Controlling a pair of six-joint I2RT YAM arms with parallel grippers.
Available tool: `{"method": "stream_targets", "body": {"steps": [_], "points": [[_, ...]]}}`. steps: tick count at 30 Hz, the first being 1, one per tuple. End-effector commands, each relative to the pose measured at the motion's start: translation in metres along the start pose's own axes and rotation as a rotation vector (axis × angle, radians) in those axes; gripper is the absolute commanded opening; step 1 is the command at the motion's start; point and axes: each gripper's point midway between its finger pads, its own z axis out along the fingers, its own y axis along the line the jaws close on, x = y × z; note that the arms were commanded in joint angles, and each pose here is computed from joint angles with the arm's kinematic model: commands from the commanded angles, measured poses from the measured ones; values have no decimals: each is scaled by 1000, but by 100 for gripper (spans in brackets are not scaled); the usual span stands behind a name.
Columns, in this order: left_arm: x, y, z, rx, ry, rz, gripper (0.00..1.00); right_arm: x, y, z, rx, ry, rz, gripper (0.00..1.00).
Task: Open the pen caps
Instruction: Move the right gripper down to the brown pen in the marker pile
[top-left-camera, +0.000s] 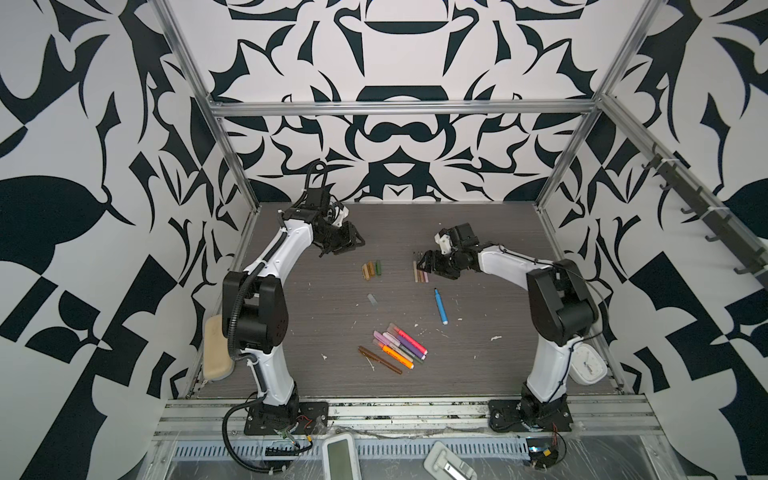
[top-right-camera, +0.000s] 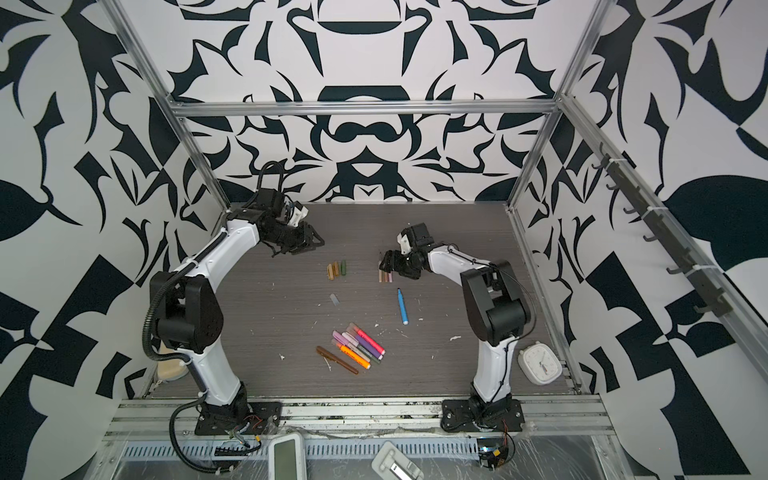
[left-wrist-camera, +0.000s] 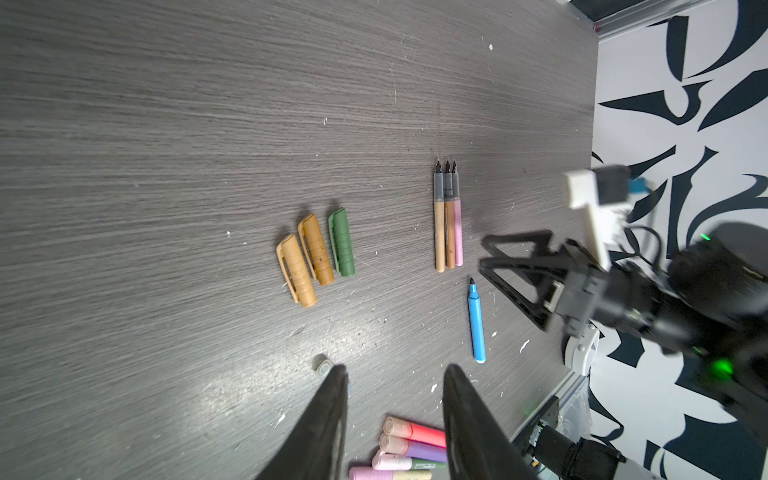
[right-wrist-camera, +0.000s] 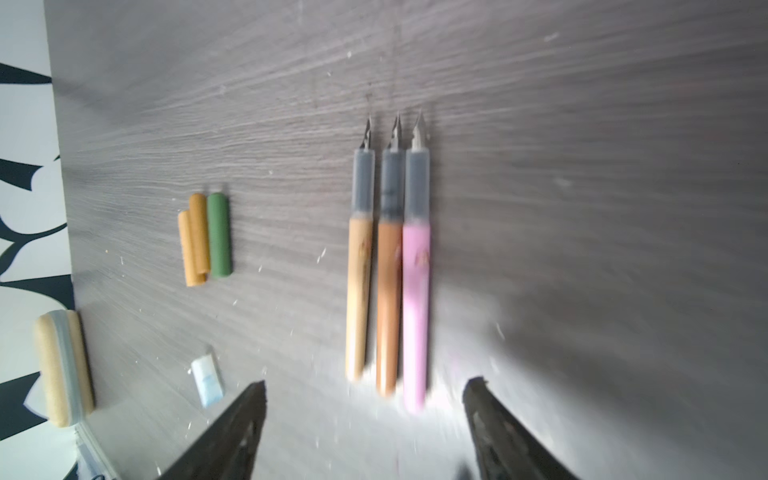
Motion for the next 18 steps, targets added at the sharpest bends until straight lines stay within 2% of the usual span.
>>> {"method": "stream_targets", "body": {"steps": [1, 6, 10, 18], "points": [[-4, -11, -22, 0, -73, 38, 41, 22, 24, -39, 63, -37, -131, 75], [-10, -16, -38, -7, -155, 62, 41, 108, 48, -54, 129, 37, -303, 62], [-14, -17, -47, -14, -210, 68, 41, 170, 62, -57, 141, 73, -384, 51], [-16, -15, -52, -23, -228, 64, 41, 242, 103, -47, 91, 127, -532, 42]]}}
